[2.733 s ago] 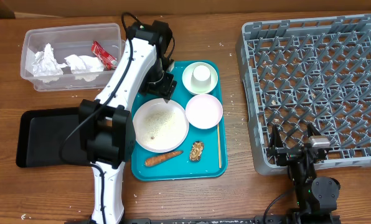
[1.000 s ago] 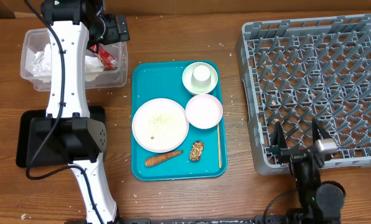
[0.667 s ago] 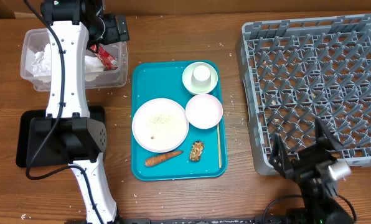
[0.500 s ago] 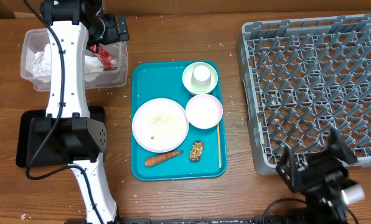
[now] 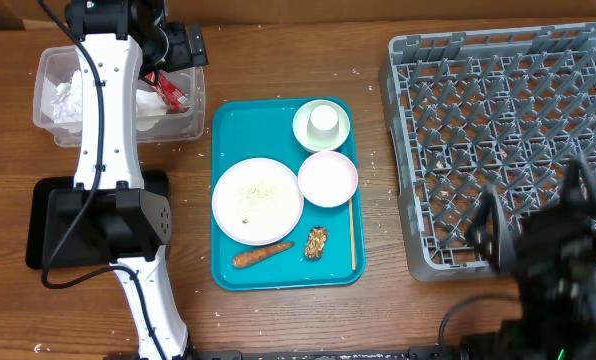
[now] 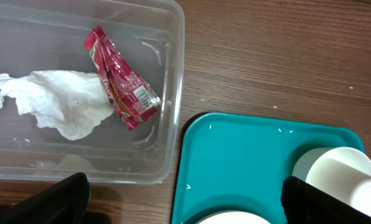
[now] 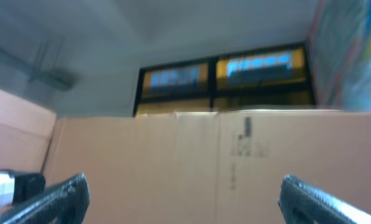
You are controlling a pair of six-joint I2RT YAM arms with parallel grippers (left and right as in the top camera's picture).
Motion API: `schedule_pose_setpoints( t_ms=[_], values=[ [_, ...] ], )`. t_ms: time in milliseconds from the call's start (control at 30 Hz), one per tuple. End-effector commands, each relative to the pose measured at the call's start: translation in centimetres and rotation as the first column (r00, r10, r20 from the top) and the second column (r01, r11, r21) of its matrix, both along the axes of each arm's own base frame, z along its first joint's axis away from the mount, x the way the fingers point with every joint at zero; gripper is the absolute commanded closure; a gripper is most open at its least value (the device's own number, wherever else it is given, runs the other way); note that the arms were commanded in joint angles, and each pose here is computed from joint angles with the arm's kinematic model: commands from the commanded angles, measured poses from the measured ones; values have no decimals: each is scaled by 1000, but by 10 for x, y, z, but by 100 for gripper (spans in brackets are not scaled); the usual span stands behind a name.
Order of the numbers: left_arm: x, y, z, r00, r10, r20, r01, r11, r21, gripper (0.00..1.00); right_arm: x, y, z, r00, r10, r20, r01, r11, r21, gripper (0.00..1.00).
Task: Sort waste into correct bins and load items into the dishwasher
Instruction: 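Reach the right gripper to the white cup on the tray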
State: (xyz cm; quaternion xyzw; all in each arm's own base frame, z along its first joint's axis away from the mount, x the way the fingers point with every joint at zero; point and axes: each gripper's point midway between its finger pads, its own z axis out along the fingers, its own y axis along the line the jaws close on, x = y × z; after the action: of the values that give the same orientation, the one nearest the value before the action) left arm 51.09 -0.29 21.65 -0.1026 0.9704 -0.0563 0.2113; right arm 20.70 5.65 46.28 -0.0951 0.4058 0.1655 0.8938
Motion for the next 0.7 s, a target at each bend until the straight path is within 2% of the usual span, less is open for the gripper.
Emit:
schedule_pose_setpoints(
  t_ms=[0, 133, 333, 500, 667],
  values=[
    [2, -3, 4, 1000, 4, 16, -4, 1000, -1, 0, 41, 30, 20, 985, 127, -113, -139, 985, -105, 0],
    [2, -3, 4, 1000, 4, 16, -4, 1000, -1, 0, 118, 64, 22, 890, 263, -372, -335, 931, -144, 0],
    [2, -3, 4, 1000, 4, 16, -4, 1000, -1, 0, 216, 105, -32, 622, 273, -734, -454, 889, -54, 0],
    [2, -3, 4, 1000, 4, 16, -4, 1000, -1, 0, 257, 134, -119, 367, 196, -909, -490, 872, -9, 0],
    [2, -3, 4, 1000, 4, 16, -4, 1000, -1, 0, 262, 161, -201, 148, 151, -977, -519, 853, 53, 0]
  ],
)
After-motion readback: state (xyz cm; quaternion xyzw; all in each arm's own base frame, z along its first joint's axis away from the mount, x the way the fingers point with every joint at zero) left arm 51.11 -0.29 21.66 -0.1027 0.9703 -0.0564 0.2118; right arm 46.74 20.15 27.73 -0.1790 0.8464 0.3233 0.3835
